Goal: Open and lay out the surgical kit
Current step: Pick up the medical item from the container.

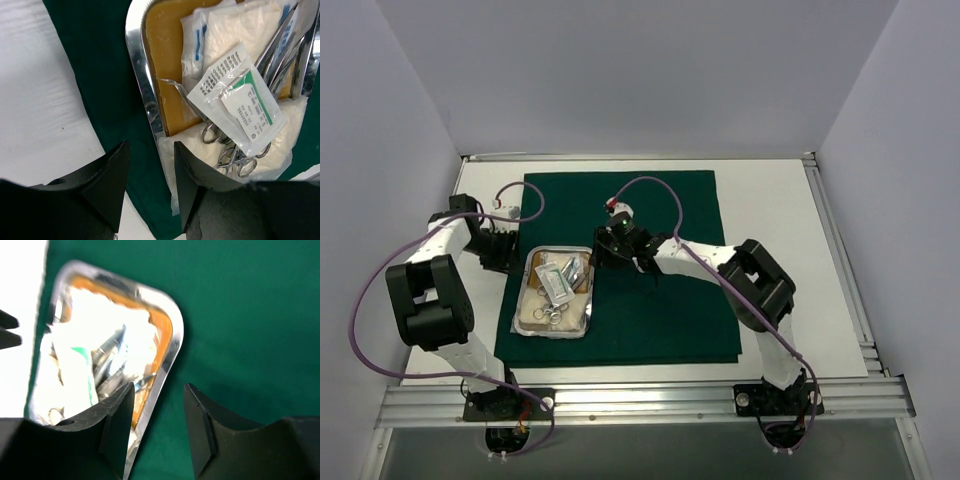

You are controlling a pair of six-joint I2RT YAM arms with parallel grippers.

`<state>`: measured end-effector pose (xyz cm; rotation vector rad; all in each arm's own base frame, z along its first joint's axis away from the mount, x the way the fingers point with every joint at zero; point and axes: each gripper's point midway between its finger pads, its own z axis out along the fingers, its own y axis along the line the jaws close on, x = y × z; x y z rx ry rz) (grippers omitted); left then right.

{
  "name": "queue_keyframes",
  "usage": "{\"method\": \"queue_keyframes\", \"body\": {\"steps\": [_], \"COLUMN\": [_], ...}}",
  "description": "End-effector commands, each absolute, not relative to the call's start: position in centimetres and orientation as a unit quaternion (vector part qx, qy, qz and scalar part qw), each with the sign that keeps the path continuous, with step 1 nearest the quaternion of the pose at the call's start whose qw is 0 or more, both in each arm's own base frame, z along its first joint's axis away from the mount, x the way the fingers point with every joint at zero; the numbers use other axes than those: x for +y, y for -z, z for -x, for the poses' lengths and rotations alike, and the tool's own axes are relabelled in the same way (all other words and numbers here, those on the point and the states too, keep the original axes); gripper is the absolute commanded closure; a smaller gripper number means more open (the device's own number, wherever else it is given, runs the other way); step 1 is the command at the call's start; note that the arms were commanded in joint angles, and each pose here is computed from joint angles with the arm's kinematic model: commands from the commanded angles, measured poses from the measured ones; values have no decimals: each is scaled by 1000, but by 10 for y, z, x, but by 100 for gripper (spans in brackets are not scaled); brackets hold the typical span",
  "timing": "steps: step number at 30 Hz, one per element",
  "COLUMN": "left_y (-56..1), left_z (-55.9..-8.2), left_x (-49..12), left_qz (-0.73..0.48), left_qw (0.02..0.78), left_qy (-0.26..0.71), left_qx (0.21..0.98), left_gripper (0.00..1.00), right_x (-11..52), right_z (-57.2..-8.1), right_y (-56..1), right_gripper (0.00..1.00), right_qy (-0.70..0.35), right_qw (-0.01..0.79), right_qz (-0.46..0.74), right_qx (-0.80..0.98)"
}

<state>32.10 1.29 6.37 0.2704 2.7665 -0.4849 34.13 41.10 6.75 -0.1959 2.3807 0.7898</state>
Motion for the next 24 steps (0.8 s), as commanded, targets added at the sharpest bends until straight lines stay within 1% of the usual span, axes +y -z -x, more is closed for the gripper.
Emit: {"method": "queue_keyframes", "body": {"steps": [1,7,10,11,12,16,17,21,24], "left_y": [-72,-57,-54,-53,-53,-48,-46,-38,-36], "left_z": [-324,-321,-322,-321,-322,-322,-322,-322,-322], "left_x": [16,23,26,27,28,31,34,38,39], "left_qz": [-110,-93,-86,-85,-85,-84,-82,-75,-73], "left_qw": [192,184,185,184,184,181,178,171,171], "left_qy": [162,169,172,172,172,167,162,161,163], "left_qx": [962,964,964,964,964,966,967,969,969], "left_gripper": [51,51,51,51,51,51,51,51,51], "right_x": [433,435,432,432,432,435,434,433,433], "right_z": [-335,-321,-318,-317,-317,-313,-311,-309,-306], "right_y": [-72,-43,-32,-26,-25,-19,-15,-17,-17], "right_gripper": [61,61,65,67,72,82,83,92,97], "right_qy": [-339,-318,-312,-310,-312,-321,-319,-321,-325], "right_qw": [297,275,267,262,260,250,247,247,243], "right_qz": [64,58,53,54,54,57,57,63,73], "right_qx": [891,906,910,912,912,912,913,912,911]}}
